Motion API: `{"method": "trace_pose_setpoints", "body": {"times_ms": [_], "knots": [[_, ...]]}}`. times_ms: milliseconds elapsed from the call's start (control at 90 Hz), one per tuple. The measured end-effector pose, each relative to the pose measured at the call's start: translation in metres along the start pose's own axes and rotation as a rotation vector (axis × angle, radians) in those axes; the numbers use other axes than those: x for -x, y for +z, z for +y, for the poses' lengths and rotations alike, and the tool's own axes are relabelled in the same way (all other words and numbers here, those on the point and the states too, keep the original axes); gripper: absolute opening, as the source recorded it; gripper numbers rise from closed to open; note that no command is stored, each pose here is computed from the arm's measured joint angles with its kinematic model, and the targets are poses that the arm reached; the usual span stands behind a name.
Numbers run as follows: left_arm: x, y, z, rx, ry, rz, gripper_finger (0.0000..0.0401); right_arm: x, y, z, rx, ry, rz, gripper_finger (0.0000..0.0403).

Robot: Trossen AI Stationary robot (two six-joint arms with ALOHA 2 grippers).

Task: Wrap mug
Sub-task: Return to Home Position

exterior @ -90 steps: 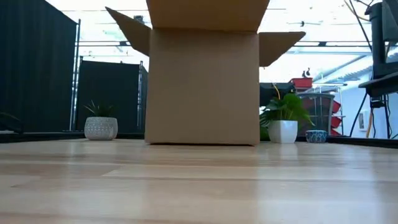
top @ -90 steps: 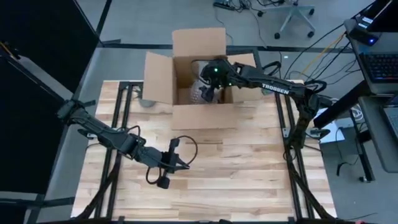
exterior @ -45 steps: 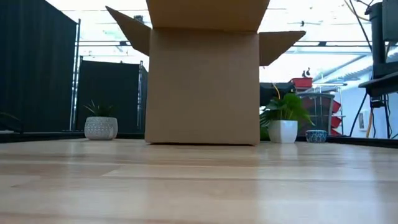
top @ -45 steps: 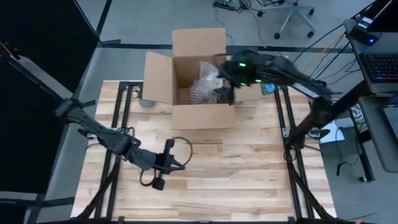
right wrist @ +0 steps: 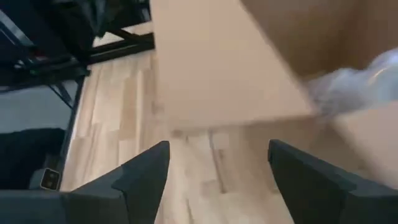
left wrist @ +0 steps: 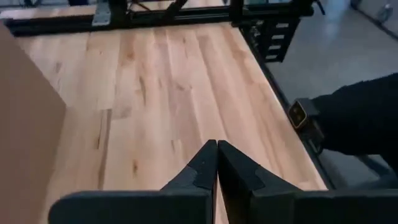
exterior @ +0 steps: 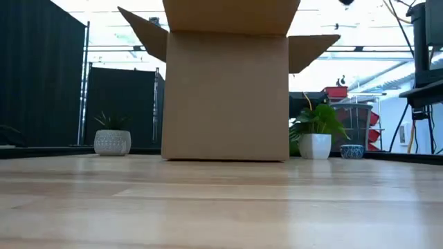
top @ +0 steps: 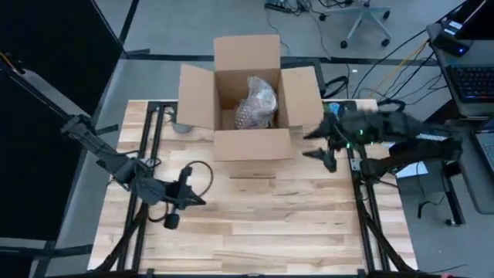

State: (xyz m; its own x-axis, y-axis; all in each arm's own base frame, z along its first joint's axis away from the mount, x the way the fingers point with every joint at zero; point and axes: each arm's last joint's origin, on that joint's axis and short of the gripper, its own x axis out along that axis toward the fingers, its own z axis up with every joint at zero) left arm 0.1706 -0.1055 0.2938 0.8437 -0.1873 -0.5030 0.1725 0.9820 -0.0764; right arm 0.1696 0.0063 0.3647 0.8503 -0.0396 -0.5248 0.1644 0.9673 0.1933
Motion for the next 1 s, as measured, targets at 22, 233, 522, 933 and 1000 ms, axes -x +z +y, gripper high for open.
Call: {"method": "trace_pose_setpoints", "body": {"times_ms": [22,233,522,933,1000], "knots": [[0.001,-0.004,0.002,0.015,-0.001,-0.005,0.0000,-0.004,-0.009,-0.001,-0.005,0.005,-0.005,0.0253],[0.007,-0.032,0.012,0.036,-0.086,-0.186,0.0000,-0.040,-0.064,-0.007,0.024,0.030,-0.202,0.0158],[0.014,-0.039,0.018,0.085,-0.072,-0.250,0.0000,-0.056,-0.100,-0.017,0.055,-0.003,-0.086,0.0006],[0.003,-0.073,0.025,0.010,-0.024,-0.190,0.0000,-0.056,-0.119,-0.020,0.113,0.126,-0.166,0.0038],[0.002,-0.080,0.027,0.011,-0.024,-0.203,0.0000,-0.053,-0.124,-0.022,0.141,0.182,-0.222,0.0038]]}}
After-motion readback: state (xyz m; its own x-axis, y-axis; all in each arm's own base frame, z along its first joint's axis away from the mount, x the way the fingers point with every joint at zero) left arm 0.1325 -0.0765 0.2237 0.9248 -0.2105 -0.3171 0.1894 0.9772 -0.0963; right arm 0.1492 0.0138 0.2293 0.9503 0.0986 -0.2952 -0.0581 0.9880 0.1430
